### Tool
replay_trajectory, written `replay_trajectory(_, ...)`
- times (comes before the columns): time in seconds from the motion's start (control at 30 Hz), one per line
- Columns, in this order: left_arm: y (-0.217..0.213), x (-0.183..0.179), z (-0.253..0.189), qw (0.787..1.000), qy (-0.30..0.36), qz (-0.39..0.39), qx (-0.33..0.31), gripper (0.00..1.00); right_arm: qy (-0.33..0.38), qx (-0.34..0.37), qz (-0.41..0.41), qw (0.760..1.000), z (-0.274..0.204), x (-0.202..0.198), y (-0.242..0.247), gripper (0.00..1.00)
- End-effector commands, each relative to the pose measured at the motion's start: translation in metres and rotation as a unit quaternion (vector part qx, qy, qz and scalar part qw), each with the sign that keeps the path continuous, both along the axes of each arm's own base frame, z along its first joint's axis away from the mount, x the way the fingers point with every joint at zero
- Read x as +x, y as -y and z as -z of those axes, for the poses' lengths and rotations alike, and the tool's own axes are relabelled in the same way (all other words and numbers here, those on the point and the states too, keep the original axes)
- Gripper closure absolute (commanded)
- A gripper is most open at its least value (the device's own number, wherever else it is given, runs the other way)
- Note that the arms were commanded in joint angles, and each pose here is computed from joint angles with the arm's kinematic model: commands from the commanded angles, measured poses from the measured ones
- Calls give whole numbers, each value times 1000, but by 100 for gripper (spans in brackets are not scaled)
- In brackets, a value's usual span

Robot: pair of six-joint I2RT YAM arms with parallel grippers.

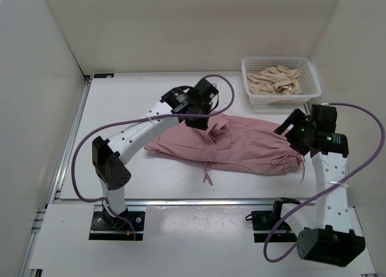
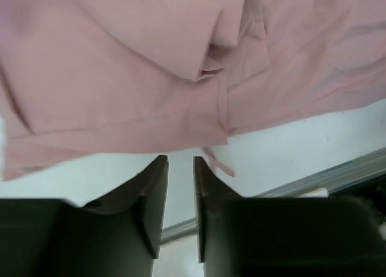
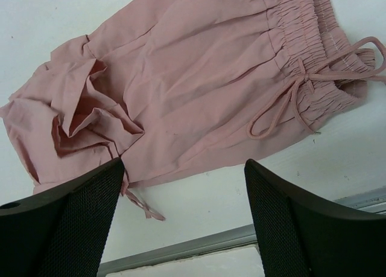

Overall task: Fold and stack the trousers
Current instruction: Fold the trousers

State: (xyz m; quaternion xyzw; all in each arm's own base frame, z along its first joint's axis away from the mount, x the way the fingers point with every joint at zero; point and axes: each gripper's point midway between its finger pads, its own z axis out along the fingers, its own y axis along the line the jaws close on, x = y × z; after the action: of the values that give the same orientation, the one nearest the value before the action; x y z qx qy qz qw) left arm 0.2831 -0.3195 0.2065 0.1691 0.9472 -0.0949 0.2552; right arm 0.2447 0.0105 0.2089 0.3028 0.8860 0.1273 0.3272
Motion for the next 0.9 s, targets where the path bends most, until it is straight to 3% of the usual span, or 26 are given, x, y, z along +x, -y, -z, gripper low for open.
replay_trajectory(0.0,-15,10,-33,999,42,-18,3,67,13,-13,5,1000,-5,-2,5,15)
replay_trajectory(0.07,-10,16,-23,999,37,-24,11,84,8,-17,8,1000,-3,-4,6,15)
replay_trajectory(0.27,12,30,3,999,11,-43,18,90,7,-26,5,1000,-2,-5,8,15)
replay_trajectory(0.3,15,33,5,999,9,-46,16,84,3,-26,4,1000,-1,-7,8,15)
replay_trajectory(0.4,37,43,10,999,3,-43,-4,17,3,-26,4,1000,-1,-7,8,15)
replay_trajectory(0.47,53,52,18,999,0,-37,-16,5,3,-29,1,1000,-1,-7,9,15)
replay_trajectory(0.6,61,63,42,999,-6,-54,1,13,3,-32,-3,999,-3,-8,9,13)
replay_trajectory(0.77,52,72,60,996,6,-90,27,35,-1,-34,-13,999,-2,-10,8,13)
replay_trajectory(0.87,46,79,59,993,24,-108,39,35,-1,-34,-13,999,-2,-10,8,12)
